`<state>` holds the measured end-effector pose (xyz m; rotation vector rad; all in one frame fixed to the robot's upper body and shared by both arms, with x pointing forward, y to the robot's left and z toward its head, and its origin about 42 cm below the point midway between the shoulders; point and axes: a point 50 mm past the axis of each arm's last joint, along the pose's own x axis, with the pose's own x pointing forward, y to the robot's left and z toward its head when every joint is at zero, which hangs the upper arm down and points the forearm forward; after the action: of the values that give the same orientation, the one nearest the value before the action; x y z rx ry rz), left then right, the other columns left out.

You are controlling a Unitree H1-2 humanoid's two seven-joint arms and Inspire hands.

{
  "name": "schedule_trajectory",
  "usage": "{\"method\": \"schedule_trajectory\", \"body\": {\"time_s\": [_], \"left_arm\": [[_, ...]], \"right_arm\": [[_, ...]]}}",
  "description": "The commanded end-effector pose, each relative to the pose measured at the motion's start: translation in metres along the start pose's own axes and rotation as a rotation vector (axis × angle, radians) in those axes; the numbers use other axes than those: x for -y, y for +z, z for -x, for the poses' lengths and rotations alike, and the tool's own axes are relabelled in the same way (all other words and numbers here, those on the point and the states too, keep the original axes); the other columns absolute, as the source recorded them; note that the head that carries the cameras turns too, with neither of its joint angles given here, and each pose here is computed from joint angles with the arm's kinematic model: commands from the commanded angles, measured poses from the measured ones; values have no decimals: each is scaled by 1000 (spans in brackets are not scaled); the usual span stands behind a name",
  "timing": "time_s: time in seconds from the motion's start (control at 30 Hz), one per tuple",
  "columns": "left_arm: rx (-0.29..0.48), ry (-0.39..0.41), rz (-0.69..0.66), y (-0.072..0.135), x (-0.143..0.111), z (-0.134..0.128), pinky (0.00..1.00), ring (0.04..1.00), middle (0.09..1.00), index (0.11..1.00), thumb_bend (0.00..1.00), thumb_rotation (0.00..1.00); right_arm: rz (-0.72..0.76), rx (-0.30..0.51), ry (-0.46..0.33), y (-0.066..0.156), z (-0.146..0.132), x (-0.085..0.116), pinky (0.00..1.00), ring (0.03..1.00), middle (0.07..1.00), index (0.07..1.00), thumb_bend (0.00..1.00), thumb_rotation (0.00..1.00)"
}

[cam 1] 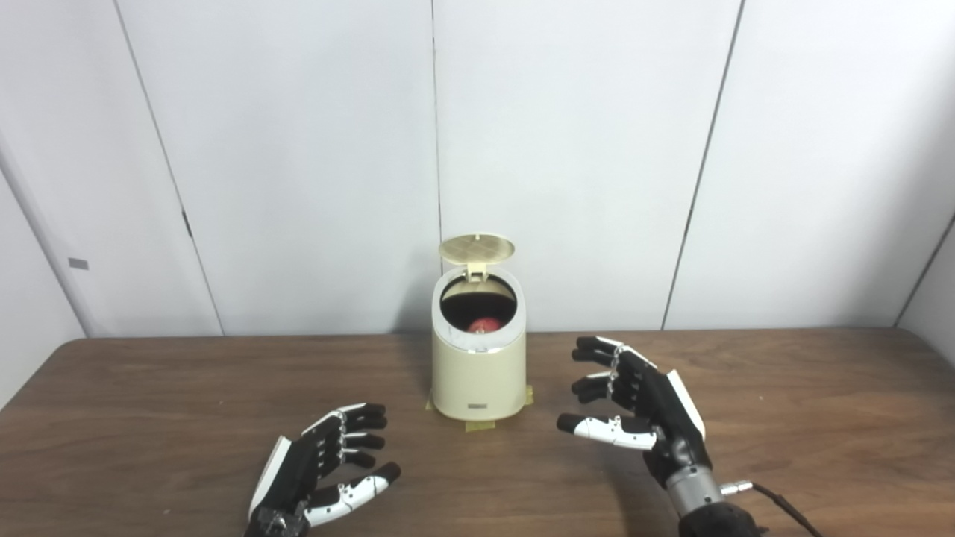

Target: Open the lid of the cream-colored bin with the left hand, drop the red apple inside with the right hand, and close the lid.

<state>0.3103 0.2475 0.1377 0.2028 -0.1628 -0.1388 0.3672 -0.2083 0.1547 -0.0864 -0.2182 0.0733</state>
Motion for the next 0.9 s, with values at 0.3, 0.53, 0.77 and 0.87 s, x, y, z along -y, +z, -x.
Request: {"method": "schedule_trajectory", "body": {"time_s": [0.3,0.53,0.77,0.87], "left_arm": [[252,13,-89,85,-30,-61,665,804,872,891,797,280],[323,-26,-191,140,-41,-117,683,835,890,907,794,250],[326,-61,-260,170,-31,-162,708,870,913,918,858,252],[334,-84,-312,182,-22,-180,711,880,926,921,851,239]], "right_arm": [[-37,99,-13,14,2,-8,536,572,733,736,814,134],[-33,103,-6,12,0,-7,526,577,741,734,810,128],[-30,98,-9,12,0,-7,530,569,733,728,815,136],[-28,101,-12,13,0,-7,529,564,737,731,809,133]]}}
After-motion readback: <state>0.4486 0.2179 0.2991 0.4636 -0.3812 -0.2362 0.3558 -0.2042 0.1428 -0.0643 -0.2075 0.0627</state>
